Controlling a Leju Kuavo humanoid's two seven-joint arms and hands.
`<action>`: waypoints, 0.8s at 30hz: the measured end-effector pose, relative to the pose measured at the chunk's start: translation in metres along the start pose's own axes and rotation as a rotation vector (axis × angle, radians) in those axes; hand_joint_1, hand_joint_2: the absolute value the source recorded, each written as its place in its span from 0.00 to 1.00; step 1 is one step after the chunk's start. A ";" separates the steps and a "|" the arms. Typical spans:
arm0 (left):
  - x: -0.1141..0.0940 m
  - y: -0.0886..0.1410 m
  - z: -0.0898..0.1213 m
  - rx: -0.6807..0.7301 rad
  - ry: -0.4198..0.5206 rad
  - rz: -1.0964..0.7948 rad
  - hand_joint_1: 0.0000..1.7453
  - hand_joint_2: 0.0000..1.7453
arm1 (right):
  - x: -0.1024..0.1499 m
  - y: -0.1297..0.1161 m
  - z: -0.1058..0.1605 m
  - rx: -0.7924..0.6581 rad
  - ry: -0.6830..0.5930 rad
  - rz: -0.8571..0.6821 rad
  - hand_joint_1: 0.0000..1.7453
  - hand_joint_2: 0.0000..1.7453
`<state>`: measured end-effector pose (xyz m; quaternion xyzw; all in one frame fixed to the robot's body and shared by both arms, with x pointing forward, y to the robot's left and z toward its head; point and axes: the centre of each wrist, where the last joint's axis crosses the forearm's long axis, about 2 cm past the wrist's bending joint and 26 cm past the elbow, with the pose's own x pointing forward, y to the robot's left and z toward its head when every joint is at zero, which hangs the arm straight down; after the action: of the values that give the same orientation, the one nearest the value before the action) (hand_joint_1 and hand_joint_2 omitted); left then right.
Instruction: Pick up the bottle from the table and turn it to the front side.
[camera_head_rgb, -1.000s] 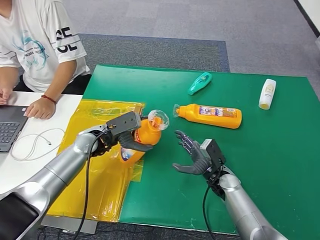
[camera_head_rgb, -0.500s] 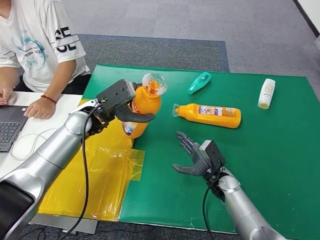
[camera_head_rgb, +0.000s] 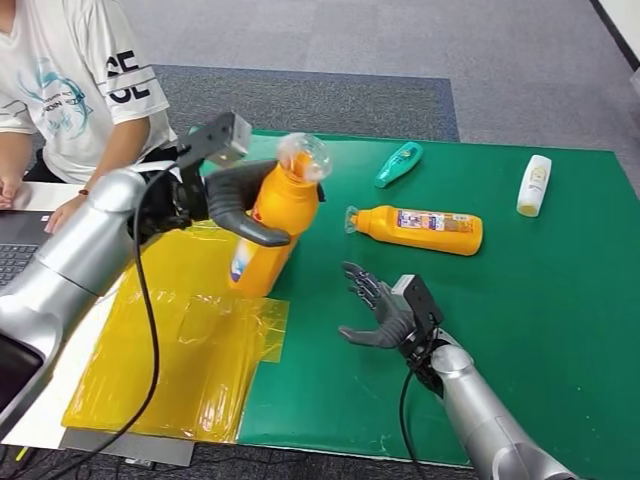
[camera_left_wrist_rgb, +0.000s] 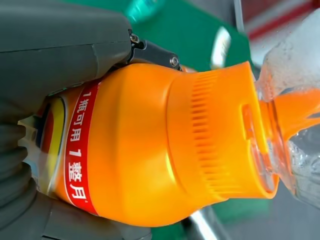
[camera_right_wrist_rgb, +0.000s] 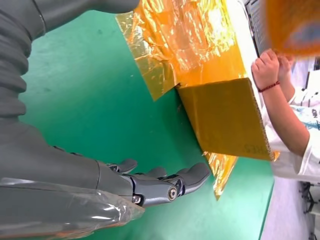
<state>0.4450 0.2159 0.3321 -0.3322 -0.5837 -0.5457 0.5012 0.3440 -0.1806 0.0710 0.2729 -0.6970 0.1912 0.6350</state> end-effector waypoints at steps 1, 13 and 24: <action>0.007 0.005 0.005 -0.029 0.000 0.017 1.00 1.00 | 0.001 0.000 -0.002 0.004 0.003 -0.003 0.00 1.00; 0.024 0.014 0.029 -0.176 0.218 0.118 1.00 1.00 | 0.010 0.003 -0.019 0.009 0.022 -0.011 0.00 1.00; -0.001 -0.001 0.022 -0.230 0.416 0.134 1.00 1.00 | 0.015 0.005 -0.026 -0.013 0.018 0.003 0.00 1.00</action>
<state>0.4396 0.2374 0.3332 -0.3056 -0.3787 -0.6306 0.6047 0.3602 -0.1627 0.0896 0.2660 -0.6927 0.1902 0.6428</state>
